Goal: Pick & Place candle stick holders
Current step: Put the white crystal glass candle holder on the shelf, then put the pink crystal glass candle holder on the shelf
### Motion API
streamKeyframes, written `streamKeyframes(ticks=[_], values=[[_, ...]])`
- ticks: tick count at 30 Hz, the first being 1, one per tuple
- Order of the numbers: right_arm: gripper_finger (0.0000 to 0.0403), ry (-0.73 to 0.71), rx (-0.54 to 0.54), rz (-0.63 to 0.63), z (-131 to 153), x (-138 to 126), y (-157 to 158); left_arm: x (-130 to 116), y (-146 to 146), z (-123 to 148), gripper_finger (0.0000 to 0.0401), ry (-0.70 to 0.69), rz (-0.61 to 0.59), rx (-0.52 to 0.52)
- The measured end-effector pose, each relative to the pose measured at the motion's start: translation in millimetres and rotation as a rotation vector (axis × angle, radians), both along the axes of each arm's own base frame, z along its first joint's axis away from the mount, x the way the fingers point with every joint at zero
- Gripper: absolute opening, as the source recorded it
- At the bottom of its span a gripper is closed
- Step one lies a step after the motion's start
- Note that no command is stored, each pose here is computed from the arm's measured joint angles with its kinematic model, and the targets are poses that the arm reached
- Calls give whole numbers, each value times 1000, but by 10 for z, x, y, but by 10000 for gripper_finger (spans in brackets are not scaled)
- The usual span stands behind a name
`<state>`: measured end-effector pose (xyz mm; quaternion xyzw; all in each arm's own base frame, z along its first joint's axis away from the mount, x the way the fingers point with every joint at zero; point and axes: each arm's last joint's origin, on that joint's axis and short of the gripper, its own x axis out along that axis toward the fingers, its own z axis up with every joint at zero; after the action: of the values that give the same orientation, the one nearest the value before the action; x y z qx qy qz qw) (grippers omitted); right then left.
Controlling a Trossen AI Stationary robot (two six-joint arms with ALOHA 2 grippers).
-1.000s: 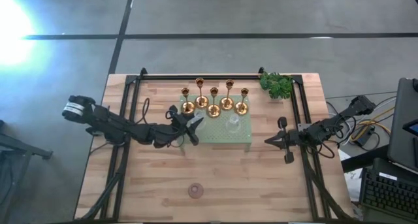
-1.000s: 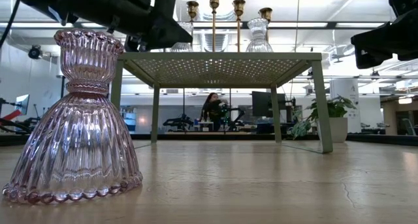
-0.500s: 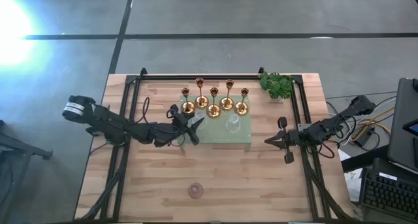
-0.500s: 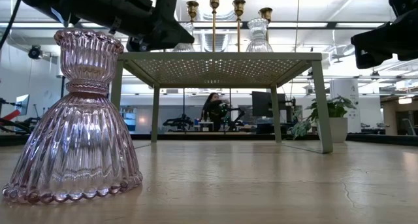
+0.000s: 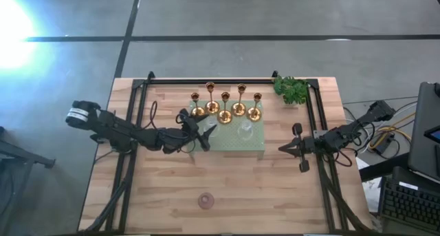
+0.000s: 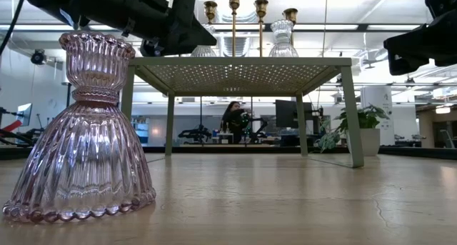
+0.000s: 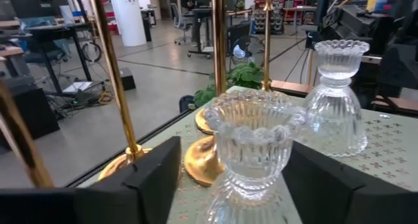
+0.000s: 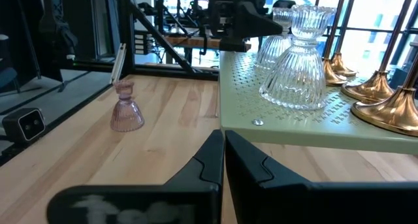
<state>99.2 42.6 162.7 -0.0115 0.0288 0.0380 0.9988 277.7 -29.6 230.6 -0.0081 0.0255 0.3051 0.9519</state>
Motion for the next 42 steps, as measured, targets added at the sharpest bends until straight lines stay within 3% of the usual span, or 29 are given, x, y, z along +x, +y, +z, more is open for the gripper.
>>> streamKeyframes(ticks=[7,15,22,27,36,42], values=[[9,0,0,0,0,0,0,-30,2,21,303,21,15,15],[9,0,0,0,0,0,0,-157,-40,68,302,73,9,-13],[9,0,0,-1,0,0,0,-408,-115,226,304,76,-29,-73],[9,0,0,0,0,0,0,-618,-238,290,303,111,-132,-160],[9,1,-1,0,-1,0,0,-930,-665,453,298,166,-438,-436],[9,0,0,0,0,0,0,-1017,-1084,342,298,193,-507,-529]])
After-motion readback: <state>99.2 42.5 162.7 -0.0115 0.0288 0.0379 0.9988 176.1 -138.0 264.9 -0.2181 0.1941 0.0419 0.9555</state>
